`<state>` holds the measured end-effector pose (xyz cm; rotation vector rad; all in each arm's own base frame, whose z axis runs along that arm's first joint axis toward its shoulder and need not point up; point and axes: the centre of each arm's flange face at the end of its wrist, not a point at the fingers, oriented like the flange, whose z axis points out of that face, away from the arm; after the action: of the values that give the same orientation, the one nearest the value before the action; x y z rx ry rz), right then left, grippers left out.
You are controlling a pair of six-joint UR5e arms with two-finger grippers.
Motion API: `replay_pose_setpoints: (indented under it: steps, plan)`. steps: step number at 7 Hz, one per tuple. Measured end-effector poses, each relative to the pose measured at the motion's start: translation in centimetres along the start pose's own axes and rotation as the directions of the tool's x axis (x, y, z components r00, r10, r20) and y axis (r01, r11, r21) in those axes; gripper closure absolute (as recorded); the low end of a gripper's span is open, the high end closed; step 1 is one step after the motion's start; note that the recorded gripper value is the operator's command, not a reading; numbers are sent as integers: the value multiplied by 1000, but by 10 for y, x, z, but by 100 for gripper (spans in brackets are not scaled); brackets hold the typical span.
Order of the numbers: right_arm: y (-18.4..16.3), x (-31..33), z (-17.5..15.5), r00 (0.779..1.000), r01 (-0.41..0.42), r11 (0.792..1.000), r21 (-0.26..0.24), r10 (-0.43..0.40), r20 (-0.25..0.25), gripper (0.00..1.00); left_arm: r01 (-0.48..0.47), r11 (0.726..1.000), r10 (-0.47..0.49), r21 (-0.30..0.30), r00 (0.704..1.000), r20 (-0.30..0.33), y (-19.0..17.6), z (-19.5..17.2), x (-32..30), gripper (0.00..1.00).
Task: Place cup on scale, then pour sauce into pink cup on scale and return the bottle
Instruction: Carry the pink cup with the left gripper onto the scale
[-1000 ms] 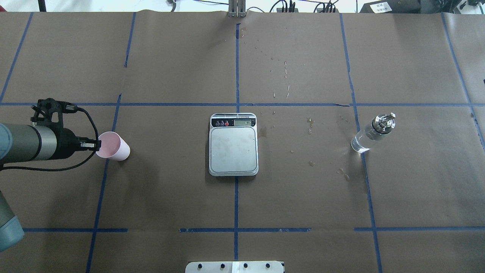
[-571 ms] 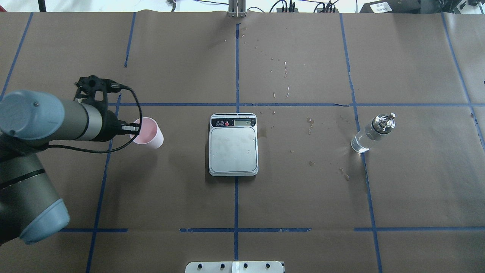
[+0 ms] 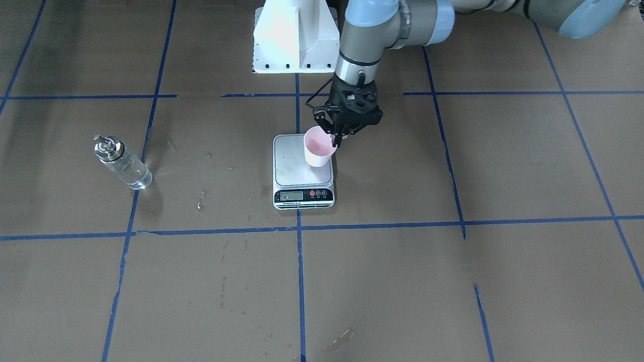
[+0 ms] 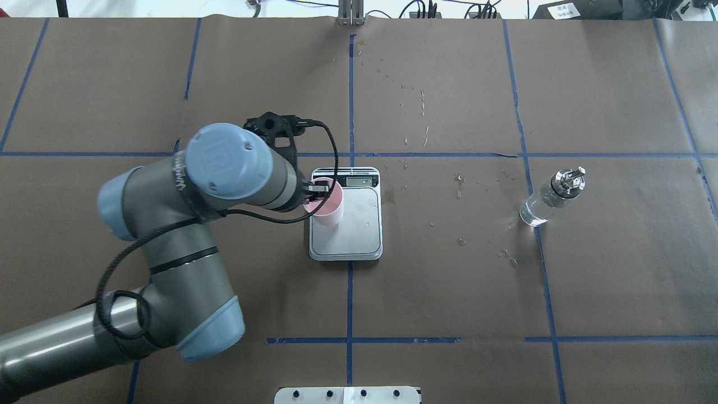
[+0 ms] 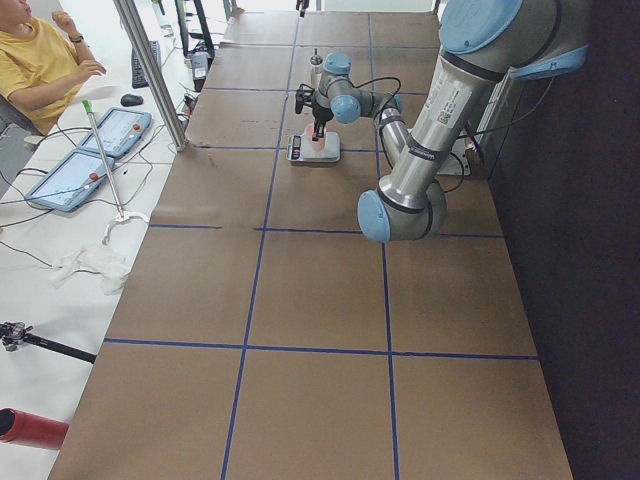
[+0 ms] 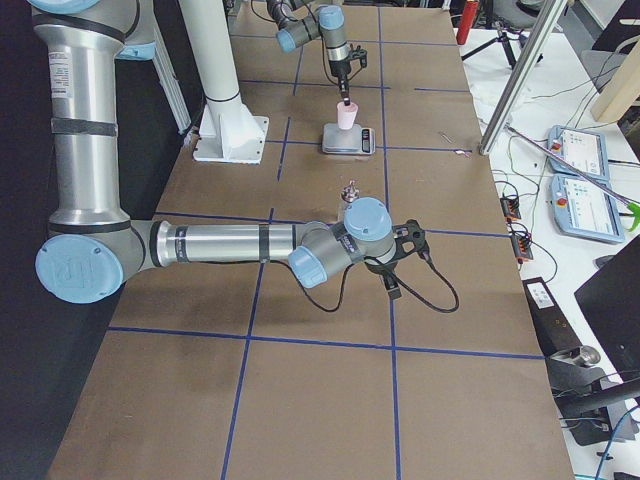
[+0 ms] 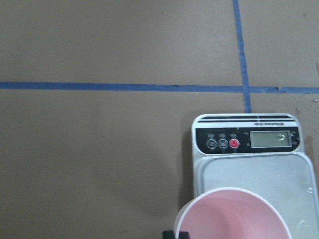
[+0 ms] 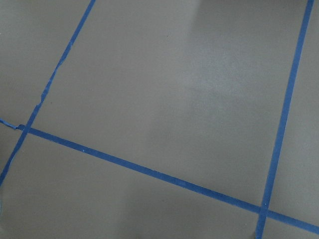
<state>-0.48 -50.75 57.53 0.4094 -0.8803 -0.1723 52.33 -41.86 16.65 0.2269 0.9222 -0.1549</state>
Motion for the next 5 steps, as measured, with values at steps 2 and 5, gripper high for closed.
replay_pose_setpoints:
  steps: [2, 5]
  plan:
    - [1, 0, 0, 1000, 0, 1000, -1, 0, 0, 0, 20, 1000, -20, 10, 1000, 17, 0, 14, 22, 74]
    - [4, 1, 0, 1000, -1, 1000, -3, 1, -1, 0, 9, 1000, -9, 7, 1000, 8, 6, 13, 28, 0]
